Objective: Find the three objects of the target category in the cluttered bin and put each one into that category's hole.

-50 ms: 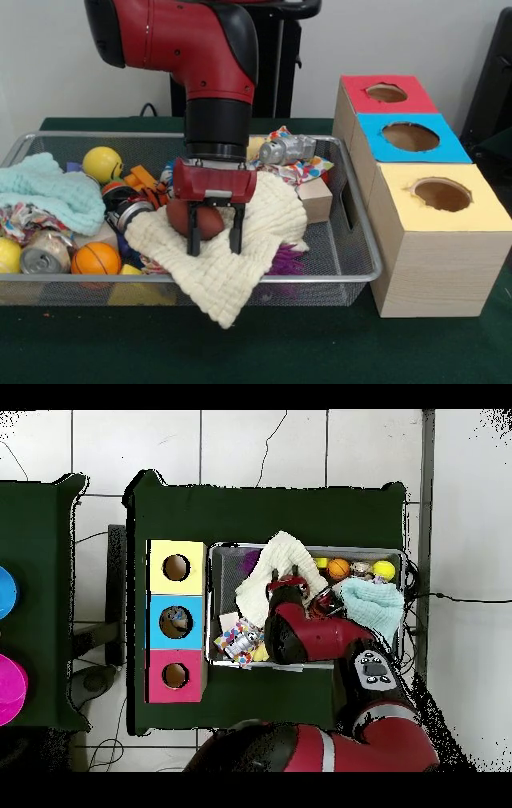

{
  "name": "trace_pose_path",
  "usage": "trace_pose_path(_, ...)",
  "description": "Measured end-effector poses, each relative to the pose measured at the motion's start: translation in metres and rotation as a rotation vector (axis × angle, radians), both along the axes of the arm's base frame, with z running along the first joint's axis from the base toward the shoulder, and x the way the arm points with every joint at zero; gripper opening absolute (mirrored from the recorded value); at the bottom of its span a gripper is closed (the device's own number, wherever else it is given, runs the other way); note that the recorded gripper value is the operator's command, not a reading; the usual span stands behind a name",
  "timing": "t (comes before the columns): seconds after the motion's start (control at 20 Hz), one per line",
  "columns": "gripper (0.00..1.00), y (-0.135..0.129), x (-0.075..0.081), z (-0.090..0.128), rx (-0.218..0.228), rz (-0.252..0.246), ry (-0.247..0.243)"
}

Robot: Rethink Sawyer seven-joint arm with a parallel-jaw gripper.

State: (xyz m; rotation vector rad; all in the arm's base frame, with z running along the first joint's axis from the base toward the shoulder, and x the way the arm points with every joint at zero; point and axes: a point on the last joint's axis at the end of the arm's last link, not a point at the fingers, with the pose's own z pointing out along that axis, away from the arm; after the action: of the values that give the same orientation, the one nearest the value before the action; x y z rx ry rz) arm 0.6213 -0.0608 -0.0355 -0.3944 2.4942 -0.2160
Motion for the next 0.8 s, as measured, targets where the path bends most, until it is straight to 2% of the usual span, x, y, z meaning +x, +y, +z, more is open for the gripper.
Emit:
trace_pose_path(0.6,1.0,-0.006,0.014,0.002,0.054,-0.054,0.102)
trace_pose_path(0.8,1.0,-0.006,0.017,0.002,0.06,-0.058,0.115)
